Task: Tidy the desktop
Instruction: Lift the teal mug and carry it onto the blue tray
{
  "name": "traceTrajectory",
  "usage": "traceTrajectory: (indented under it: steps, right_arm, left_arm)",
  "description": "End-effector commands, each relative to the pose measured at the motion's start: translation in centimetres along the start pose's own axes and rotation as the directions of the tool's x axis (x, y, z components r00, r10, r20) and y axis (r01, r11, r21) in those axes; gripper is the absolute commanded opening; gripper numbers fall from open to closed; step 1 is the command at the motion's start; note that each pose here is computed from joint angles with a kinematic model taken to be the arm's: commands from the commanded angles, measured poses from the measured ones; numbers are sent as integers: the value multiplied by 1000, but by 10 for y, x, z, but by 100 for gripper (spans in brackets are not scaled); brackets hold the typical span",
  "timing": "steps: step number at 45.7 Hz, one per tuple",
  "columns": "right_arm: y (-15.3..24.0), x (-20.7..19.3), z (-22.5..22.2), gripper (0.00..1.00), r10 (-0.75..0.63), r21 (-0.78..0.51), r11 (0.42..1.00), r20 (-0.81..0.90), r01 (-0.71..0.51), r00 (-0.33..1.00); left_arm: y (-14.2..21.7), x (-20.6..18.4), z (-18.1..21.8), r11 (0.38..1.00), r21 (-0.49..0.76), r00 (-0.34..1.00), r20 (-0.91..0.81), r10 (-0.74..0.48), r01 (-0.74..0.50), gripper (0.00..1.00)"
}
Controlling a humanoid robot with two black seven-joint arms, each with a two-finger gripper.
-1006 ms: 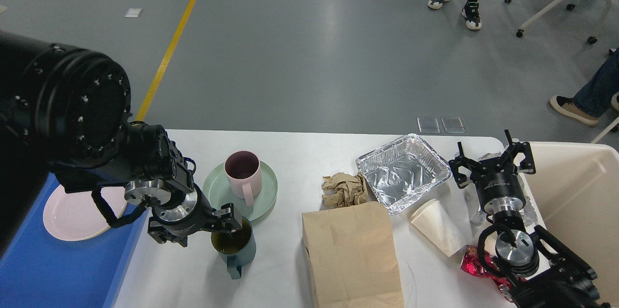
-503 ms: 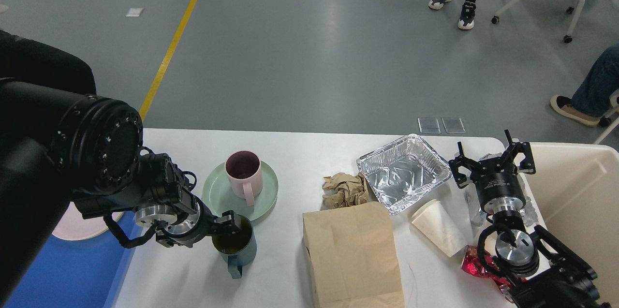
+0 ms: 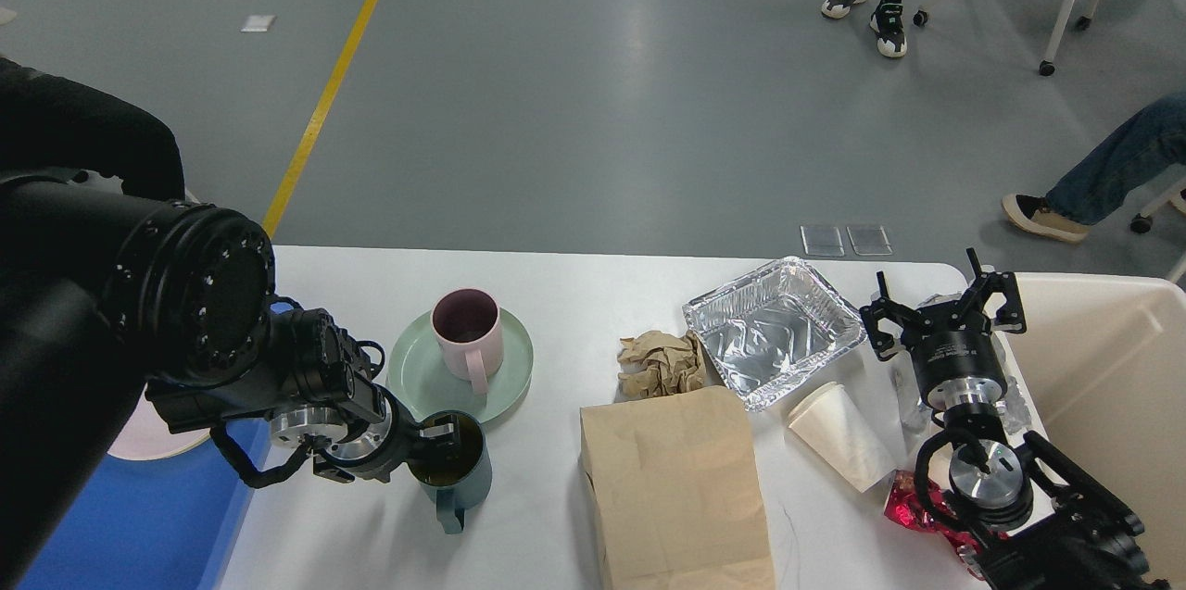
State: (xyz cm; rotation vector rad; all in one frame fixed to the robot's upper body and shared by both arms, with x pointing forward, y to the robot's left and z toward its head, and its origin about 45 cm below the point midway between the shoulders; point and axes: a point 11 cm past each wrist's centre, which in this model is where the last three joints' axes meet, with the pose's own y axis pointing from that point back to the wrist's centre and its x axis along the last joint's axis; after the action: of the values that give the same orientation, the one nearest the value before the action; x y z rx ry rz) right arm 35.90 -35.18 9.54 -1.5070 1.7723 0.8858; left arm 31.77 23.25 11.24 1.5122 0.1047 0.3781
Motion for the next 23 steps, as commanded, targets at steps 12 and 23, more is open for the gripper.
traceTrajectory:
  steps: [12, 23]
  right_arm:
    - [0, 0, 0, 100, 0, 0, 1000, 0, 0, 1000]
    - [0, 0, 0, 100, 0, 0, 1000, 0, 0, 1000]
  left_arm:
    - [-2, -4, -3, 1000, 19, 1000, 16, -15, 14, 0]
    - [-1, -3, -5, 1000, 23, 1000, 15, -16, 15, 0]
